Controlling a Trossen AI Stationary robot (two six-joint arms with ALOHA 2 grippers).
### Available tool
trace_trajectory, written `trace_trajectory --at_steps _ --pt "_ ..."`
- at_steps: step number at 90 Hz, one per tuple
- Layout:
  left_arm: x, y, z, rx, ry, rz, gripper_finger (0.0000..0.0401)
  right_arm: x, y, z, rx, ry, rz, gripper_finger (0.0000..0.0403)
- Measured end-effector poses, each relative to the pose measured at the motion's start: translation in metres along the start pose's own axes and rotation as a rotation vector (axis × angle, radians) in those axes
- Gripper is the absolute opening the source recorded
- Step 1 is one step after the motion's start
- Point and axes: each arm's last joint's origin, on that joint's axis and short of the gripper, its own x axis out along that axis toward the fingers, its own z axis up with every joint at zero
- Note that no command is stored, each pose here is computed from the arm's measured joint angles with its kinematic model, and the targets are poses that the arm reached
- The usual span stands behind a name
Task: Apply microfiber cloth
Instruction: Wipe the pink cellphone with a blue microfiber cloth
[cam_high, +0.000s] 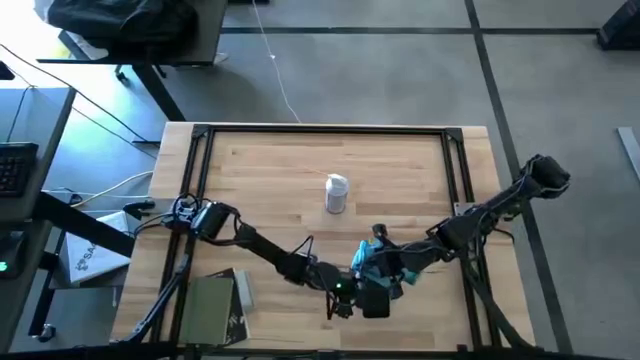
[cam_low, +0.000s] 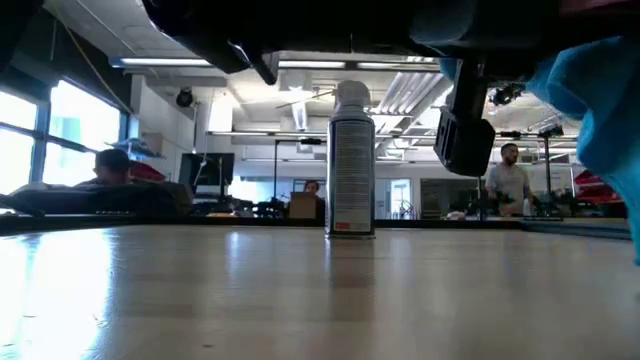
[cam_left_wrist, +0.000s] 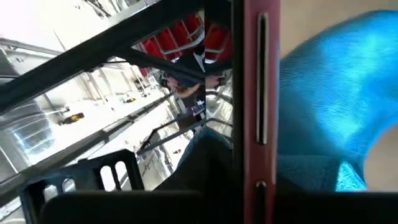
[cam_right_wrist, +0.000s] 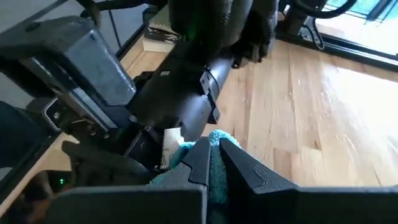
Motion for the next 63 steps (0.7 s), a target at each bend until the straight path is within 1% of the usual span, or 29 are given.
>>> trace_trajectory --at_steps 15,28,42,48,56,63 --pt "-0.001 0.001 0.004 -0.067 0.019 -0.011 0.0011 -0.006 0.001 -0.005 0.019 0.071 0.001 0.0" --pt "-0.003 0.004 0.009 -0.159 0.025 -0.012 0.0011 -0.025 0.01 -0.012 0.023 0.143 -0.005 0.0" --pt "-0.004 0.005 0.012 -0.171 0.036 -0.015 0.0011 -0.053 0.014 -0.022 0.054 0.219 -0.084 0.0" --pt "-0.004 0.01 0.01 -0.168 0.046 0.013 0.0011 -0.065 0.014 -0.03 0.068 0.277 -0.115 0.0" --pt "-0.004 0.017 0.007 -0.182 0.054 0.037 0.0011 -0.076 0.015 -0.036 0.132 0.317 -0.145 0.0" --pt "-0.004 0.013 0.008 -0.2 0.049 0.014 0.0011 -0.083 0.015 -0.044 0.166 0.387 -0.182 0.0"
